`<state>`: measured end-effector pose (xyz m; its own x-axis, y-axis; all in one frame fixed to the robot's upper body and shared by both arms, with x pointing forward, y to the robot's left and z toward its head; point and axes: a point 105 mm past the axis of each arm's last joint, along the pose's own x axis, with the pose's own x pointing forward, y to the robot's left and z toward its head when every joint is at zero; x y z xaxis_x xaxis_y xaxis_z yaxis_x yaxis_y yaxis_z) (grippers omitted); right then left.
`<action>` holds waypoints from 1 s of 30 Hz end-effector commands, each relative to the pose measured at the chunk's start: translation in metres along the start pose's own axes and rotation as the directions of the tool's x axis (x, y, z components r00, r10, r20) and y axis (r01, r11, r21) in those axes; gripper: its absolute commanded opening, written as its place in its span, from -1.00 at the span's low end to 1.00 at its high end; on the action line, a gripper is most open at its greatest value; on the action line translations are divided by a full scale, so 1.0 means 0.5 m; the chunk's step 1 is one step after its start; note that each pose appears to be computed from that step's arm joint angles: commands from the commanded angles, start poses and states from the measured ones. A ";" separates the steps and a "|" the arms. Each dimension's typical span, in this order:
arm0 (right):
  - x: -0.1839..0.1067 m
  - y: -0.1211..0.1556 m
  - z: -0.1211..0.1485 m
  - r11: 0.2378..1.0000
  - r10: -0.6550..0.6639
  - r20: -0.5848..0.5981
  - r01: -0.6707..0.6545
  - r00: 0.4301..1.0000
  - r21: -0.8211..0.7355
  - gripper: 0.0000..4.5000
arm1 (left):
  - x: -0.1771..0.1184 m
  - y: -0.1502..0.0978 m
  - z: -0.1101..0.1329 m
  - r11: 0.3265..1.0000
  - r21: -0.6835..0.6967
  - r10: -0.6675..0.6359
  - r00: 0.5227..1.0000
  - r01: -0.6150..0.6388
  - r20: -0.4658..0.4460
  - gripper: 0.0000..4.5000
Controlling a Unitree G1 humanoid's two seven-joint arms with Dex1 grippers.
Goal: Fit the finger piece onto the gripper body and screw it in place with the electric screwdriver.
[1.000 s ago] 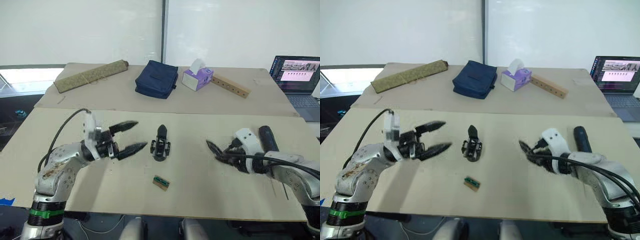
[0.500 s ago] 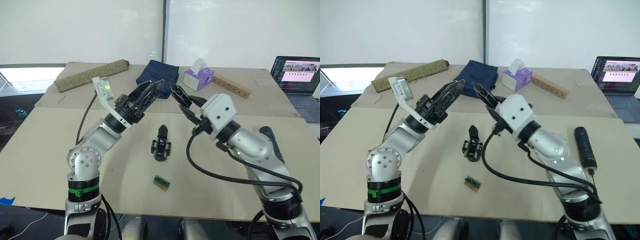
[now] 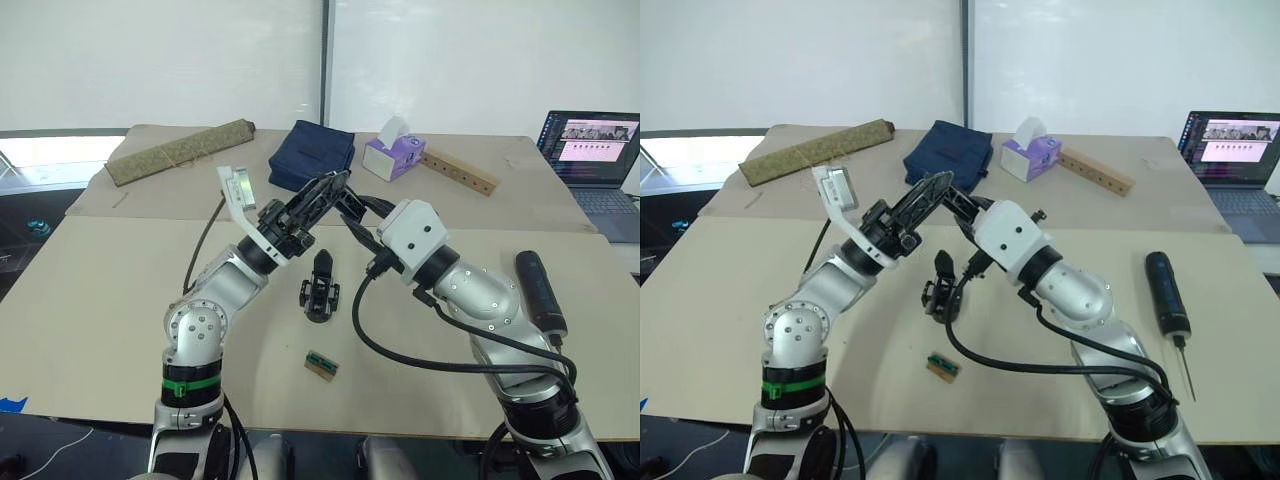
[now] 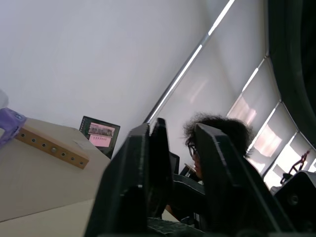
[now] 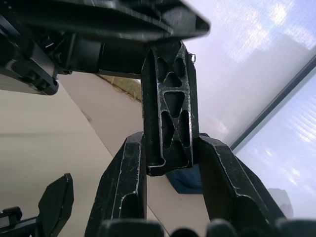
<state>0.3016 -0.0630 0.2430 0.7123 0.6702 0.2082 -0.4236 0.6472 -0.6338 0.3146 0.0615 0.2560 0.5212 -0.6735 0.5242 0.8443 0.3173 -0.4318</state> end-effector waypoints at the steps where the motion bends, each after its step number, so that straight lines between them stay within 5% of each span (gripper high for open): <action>1: -0.003 0.003 0.014 0.999 0.000 0.023 0.001 1.000 -0.033 -0.51 | 0.011 -0.033 0.021 0.998 0.022 -0.059 0.996 0.057 0.061 -1.00; 6: -0.017 -0.029 0.002 0.991 -0.105 -0.014 0.103 0.994 -0.090 -0.51 | 0.004 -0.031 0.038 0.999 0.005 -0.044 0.992 0.044 0.116 -1.00; 9: -0.026 -0.040 0.000 0.992 -0.100 -0.019 0.099 0.995 -0.083 0.13 | 0.001 -0.030 0.048 0.999 -0.004 -0.053 0.991 0.054 0.125 -1.00; 12: -0.071 -0.040 -0.013 0.984 0.154 -0.027 -0.150 0.988 0.100 0.56 | -0.006 -0.019 0.081 0.994 0.053 -0.104 0.992 0.100 0.076 -1.00; 15: -0.122 -0.051 -0.031 0.889 0.343 -0.051 -0.307 0.938 0.338 0.99 | -0.009 -0.006 0.104 0.987 0.070 -0.146 0.989 0.146 -0.010 -1.00; 18: -0.141 -0.078 -0.020 0.815 0.405 -0.039 -0.341 0.914 0.468 0.99 | -0.014 -0.017 0.104 0.968 0.022 -0.243 0.957 0.250 -0.161 -1.00; 22: -0.166 -0.047 0.020 0.573 0.613 0.061 -0.496 0.788 0.653 0.99 | -0.045 -0.038 0.062 0.929 -0.096 -0.361 0.823 0.357 -0.438 -1.00; 30: -0.116 0.026 0.040 0.399 0.685 0.114 -0.502 0.720 0.767 0.99 | -0.062 -0.070 -0.003 0.862 -0.213 -0.490 0.646 0.461 -0.586 -1.00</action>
<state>0.2466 -0.0927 0.2341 0.1680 0.9664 -0.1948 -0.9545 0.2089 0.2131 0.2778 0.0741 0.2475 -0.0898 -0.9871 0.1329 0.9315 -0.1305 -0.3394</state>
